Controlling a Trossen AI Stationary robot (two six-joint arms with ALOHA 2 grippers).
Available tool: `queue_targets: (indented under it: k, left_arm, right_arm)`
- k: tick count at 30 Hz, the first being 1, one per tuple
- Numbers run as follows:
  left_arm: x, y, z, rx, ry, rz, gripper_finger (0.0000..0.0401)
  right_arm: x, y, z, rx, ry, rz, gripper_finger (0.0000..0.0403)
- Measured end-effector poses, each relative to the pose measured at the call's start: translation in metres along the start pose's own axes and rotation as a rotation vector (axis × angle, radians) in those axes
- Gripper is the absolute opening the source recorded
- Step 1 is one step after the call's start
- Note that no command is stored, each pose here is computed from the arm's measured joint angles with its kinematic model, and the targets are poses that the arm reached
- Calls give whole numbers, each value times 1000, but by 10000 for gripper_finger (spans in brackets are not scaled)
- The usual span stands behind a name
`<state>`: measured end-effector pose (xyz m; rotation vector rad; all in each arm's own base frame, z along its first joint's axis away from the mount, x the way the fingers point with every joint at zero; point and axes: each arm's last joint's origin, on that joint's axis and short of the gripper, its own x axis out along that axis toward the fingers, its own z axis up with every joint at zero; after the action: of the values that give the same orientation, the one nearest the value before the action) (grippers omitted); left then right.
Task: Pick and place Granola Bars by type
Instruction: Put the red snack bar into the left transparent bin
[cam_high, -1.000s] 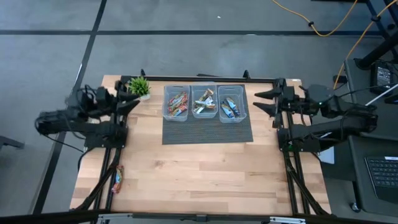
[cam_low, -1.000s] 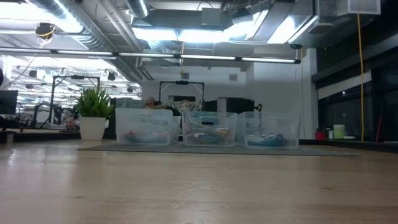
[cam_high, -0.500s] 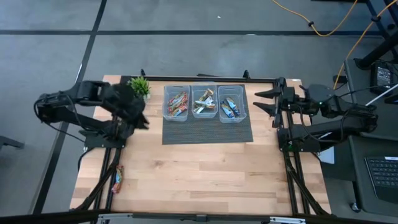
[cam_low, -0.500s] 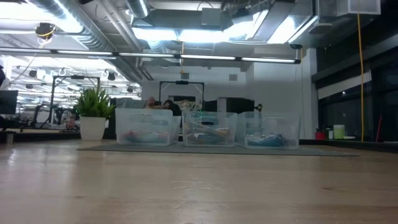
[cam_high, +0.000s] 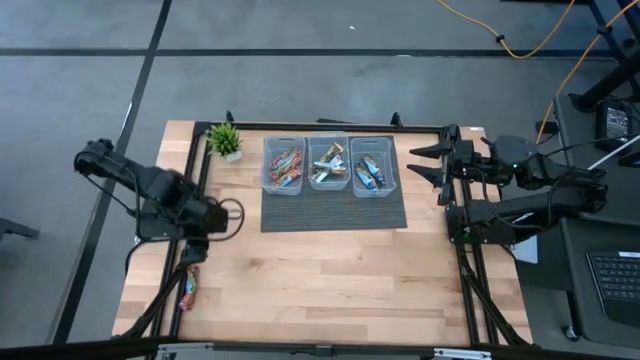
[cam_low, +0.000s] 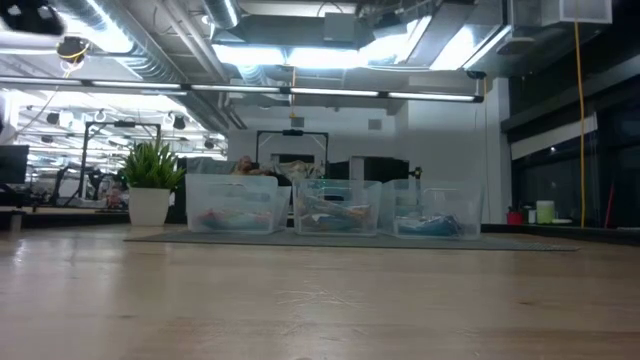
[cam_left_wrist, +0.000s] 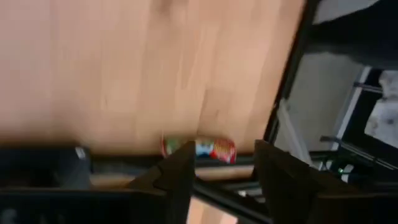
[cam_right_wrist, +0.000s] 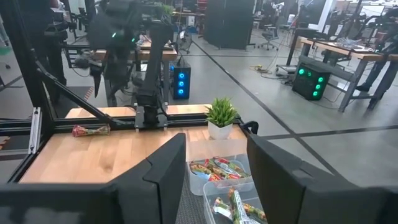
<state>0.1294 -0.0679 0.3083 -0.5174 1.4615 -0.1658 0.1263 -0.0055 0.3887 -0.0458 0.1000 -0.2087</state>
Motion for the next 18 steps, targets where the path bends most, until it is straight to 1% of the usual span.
queue_targets:
  k: [3,7,9,14,16,18]
  left_arm:
    - [24,-1,-8,-64,67,20,185]
    - [57,-7,-20,-52,123,-9,224]
    - [72,-9,-27,-58,160,-7,239]
    - [98,-7,-47,-134,266,105,259]
    - [105,-8,-52,-134,292,147,262]
    - [113,-12,-56,-106,316,180,263]
  right_arm:
    - [0,0,0,0,0,0,174]
    - [0,0,0,7,-1,0,174]
    - [0,0,0,16,-2,0,174]
    - [0,0,1,32,-7,-1,174]
    - [0,0,2,35,-19,-1,174]
    - [0,0,3,36,-30,-1,174]
